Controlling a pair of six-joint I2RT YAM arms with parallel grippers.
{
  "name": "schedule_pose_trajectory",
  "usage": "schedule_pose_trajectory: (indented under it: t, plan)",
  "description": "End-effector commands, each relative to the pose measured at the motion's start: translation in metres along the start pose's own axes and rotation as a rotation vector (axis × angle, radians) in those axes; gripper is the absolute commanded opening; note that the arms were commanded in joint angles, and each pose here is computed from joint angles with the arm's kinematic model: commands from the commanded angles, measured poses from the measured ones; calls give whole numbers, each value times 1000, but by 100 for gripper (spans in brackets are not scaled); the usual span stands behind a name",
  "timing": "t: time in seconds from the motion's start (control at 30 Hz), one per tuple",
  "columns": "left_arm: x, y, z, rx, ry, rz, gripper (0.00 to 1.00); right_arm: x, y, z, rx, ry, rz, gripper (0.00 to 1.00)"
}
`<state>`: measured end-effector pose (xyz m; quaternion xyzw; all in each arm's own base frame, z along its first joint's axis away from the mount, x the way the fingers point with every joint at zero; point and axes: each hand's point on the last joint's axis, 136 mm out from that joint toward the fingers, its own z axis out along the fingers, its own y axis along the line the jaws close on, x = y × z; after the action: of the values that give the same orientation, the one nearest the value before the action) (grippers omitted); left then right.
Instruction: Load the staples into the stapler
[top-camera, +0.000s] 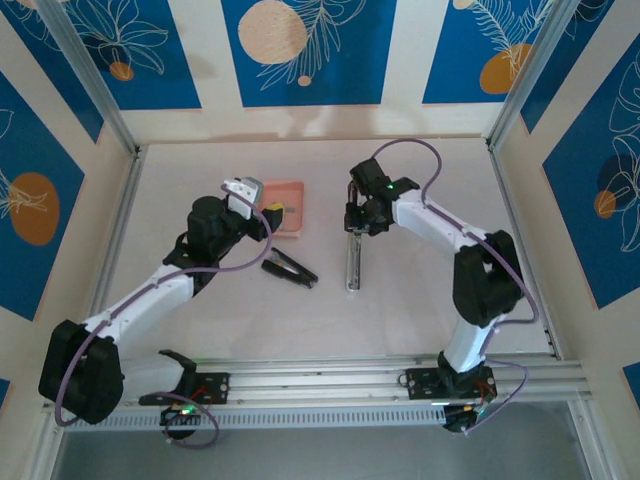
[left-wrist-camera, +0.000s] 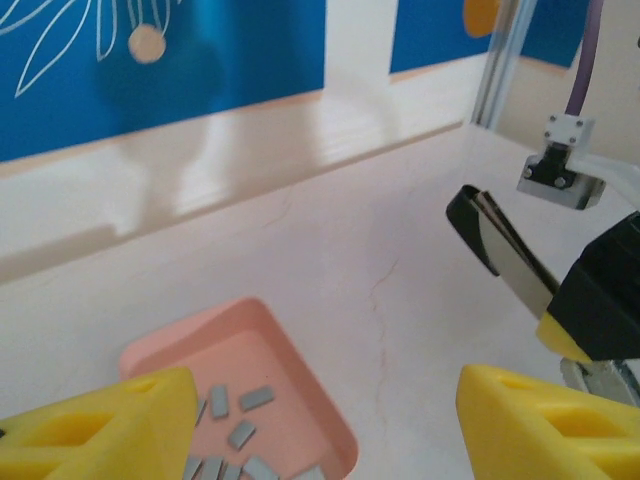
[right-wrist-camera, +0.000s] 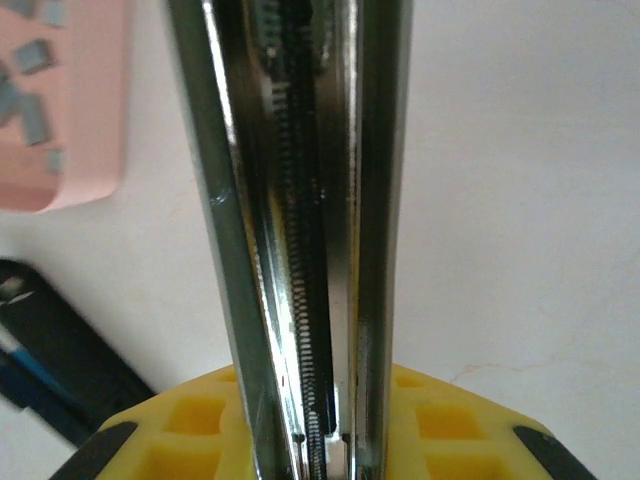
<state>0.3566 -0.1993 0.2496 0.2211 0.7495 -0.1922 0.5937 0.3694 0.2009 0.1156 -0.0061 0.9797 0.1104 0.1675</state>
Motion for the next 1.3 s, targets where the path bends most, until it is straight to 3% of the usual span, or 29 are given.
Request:
schedule_pose_trajectory:
  t: [0.0, 0.47, 0.63, 0.93, 1.27]
  plan:
    - [11, 6, -5, -49, 32, -14, 69, -9, -13, 0, 115, 12, 61, 0]
    - [46, 24, -4, -156, 175, -133, 69, -36, -21, 66, 186, 156, -43, 2]
    - [51, 26, -4, -169, 190, -166, 69, -39, -30, 78, 195, 175, -49, 8]
    - [57, 26, -3, -171, 208, -179, 69, -37, -30, 86, 156, 194, -18, 36]
    - [57, 26, -3, -168, 208, -177, 69, -30, -34, 93, 154, 226, 30, 39]
